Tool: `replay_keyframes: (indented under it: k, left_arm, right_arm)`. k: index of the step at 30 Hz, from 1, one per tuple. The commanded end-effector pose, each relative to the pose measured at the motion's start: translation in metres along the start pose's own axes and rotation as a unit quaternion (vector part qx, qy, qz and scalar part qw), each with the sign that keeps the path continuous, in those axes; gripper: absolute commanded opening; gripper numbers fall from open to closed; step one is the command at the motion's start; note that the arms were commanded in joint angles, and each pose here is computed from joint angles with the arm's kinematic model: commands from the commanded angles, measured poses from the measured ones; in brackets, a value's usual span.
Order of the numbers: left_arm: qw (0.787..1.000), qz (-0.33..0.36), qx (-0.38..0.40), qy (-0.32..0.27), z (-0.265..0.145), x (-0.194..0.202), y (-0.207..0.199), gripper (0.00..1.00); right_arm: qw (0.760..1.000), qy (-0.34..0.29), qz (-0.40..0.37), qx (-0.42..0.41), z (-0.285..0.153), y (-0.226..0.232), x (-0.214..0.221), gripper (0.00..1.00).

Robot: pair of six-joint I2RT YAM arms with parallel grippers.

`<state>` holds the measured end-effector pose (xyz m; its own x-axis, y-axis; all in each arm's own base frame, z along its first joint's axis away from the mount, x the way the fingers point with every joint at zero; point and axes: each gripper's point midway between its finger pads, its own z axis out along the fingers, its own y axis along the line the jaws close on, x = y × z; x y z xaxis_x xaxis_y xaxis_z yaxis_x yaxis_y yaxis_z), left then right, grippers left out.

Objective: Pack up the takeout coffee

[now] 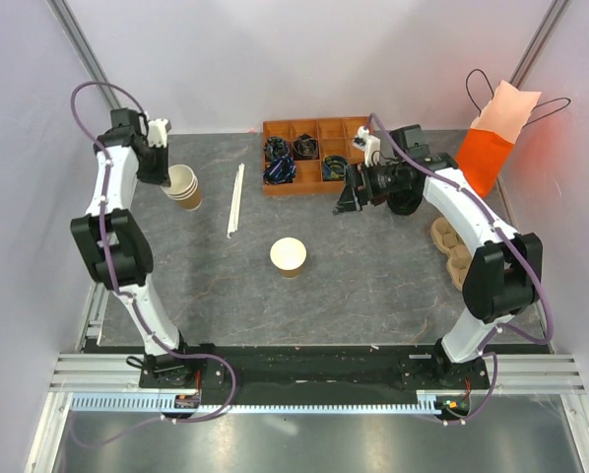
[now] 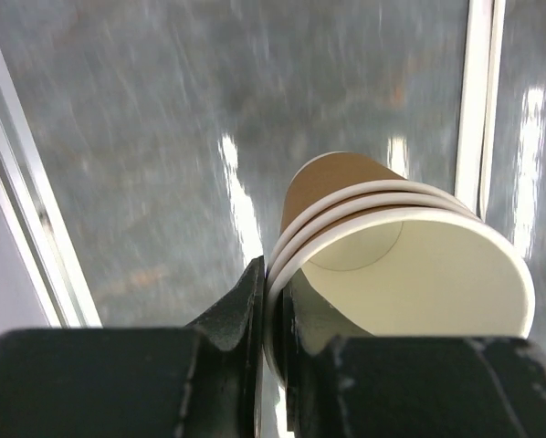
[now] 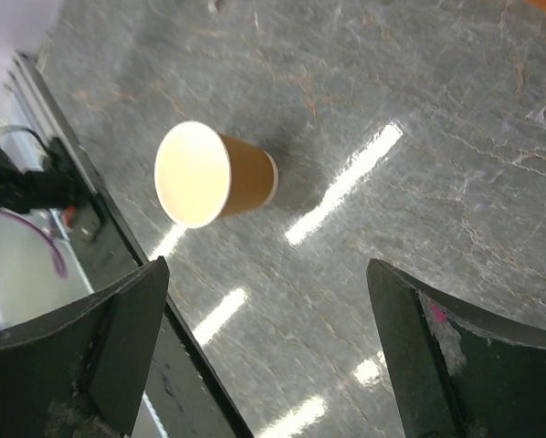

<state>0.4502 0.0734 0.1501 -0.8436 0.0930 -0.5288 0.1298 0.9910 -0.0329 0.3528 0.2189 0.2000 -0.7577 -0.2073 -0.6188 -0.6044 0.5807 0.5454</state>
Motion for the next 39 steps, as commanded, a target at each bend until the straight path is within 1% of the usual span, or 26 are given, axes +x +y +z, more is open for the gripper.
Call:
replay_keyframes:
  k: [1,2,3,4,8,15,17,18,19,20,21,22,24,25,27,30,31,33,34,35,36,37,38,39]
  left_arm:
    - [0.999,-0.027,-0.025,-0.004,0.028,-0.033,0.007,0.02]
    - [0.999,-0.020,-0.036,-0.012,0.028,-0.044,0.008,0.02]
    - [0.999,-0.018,-0.037,-0.009,0.032,-0.046,0.008,0.02]
    - [0.999,-0.020,-0.036,0.003,0.043,-0.042,0.008,0.02]
    - [0.999,-0.022,-0.039,0.001,0.051,-0.048,0.008,0.02]
    - [0.999,-0.020,-0.046,0.013,0.061,-0.043,0.012,0.05]
    - [0.999,-0.018,-0.044,0.013,0.060,-0.044,0.011,0.10]
    - [0.999,-0.017,-0.043,0.016,0.060,-0.043,0.011,0.15]
    - [0.999,-0.017,-0.043,0.017,0.059,-0.043,0.012,0.25]
    - [0.999,-0.017,-0.042,0.013,0.056,-0.046,0.011,0.28]
    - [0.999,-0.017,-0.039,0.014,0.053,-0.046,0.010,0.34]
    - [0.999,-0.017,-0.037,0.011,0.050,-0.048,0.009,0.43]
    - [0.999,-0.015,-0.029,0.002,0.039,-0.055,0.005,0.50]
    - [1.000,-0.014,-0.028,-0.005,0.034,-0.059,0.004,0.57]
    - [1.000,-0.009,-0.026,-0.014,0.024,-0.066,0.002,0.60]
    - [0.999,-0.012,-0.024,-0.037,-0.005,-0.076,-0.001,0.64]
    - [0.998,-0.012,-0.013,-0.056,-0.025,-0.083,-0.008,0.67]
    - [0.997,-0.011,0.005,-0.076,-0.047,-0.088,-0.017,0.70]
    - [0.995,-0.004,0.030,-0.100,-0.073,-0.093,-0.032,0.72]
    - [0.993,0.002,0.046,-0.109,-0.084,-0.093,-0.040,0.73]
    - [0.991,0.009,0.060,-0.121,-0.099,-0.093,-0.048,0.78]
    - [0.988,0.013,0.089,-0.123,-0.106,-0.088,-0.061,0.90]
    - [0.984,0.021,0.098,-0.146,-0.133,-0.088,-0.072,0.90]
    - [0.982,0.021,0.119,-0.142,-0.136,-0.079,-0.080,0.91]
  right_arm:
    - [0.997,0.030,-0.064,0.032,0.000,0.001,0.011,0.98]
    - [0.996,0.033,-0.072,0.036,-0.001,0.001,0.012,0.98]
    - [0.995,0.038,-0.083,0.037,0.000,0.004,0.014,0.98]
    - [0.995,0.043,-0.083,0.042,0.000,0.002,0.016,0.98]
    - [0.993,0.052,-0.092,0.044,0.002,0.005,0.020,0.98]
    - [0.992,0.065,-0.101,0.038,0.011,0.013,0.022,0.98]
    - [0.991,0.071,-0.108,0.037,0.015,0.016,0.023,0.98]
    - [0.990,0.073,-0.111,0.040,0.015,0.017,0.023,0.98]
    - [0.990,0.076,-0.115,0.041,0.017,0.019,0.023,0.98]
    - [0.989,0.081,-0.120,0.039,0.021,0.022,0.025,0.98]
    - [0.988,0.084,-0.124,0.041,0.022,0.023,0.025,0.98]
    - [0.987,0.086,-0.127,0.041,0.023,0.024,0.026,0.98]
    - [0.985,0.092,-0.139,0.038,0.029,0.031,0.028,0.98]
    - [0.984,0.094,-0.143,0.042,0.031,0.032,0.028,0.98]
    - [0.982,0.102,-0.152,0.037,0.038,0.038,0.030,0.97]
    - [0.979,0.114,-0.165,0.033,0.048,0.047,0.034,0.94]
    - [0.978,0.120,-0.168,0.037,0.052,0.047,0.036,0.93]
    - [0.975,0.129,-0.180,0.034,0.060,0.055,0.041,0.89]
    - [0.973,0.137,-0.181,0.038,0.066,0.053,0.044,0.88]
    - [0.971,0.142,-0.189,0.035,0.071,0.059,0.047,0.85]
    - [0.970,0.145,-0.192,0.039,0.075,0.059,0.049,0.82]
    - [0.969,0.151,-0.189,0.048,0.081,0.056,0.052,0.76]
    - [0.968,0.150,-0.194,0.058,0.087,0.055,0.051,0.74]
    - [0.968,0.155,-0.187,0.063,0.093,0.051,0.053,0.72]
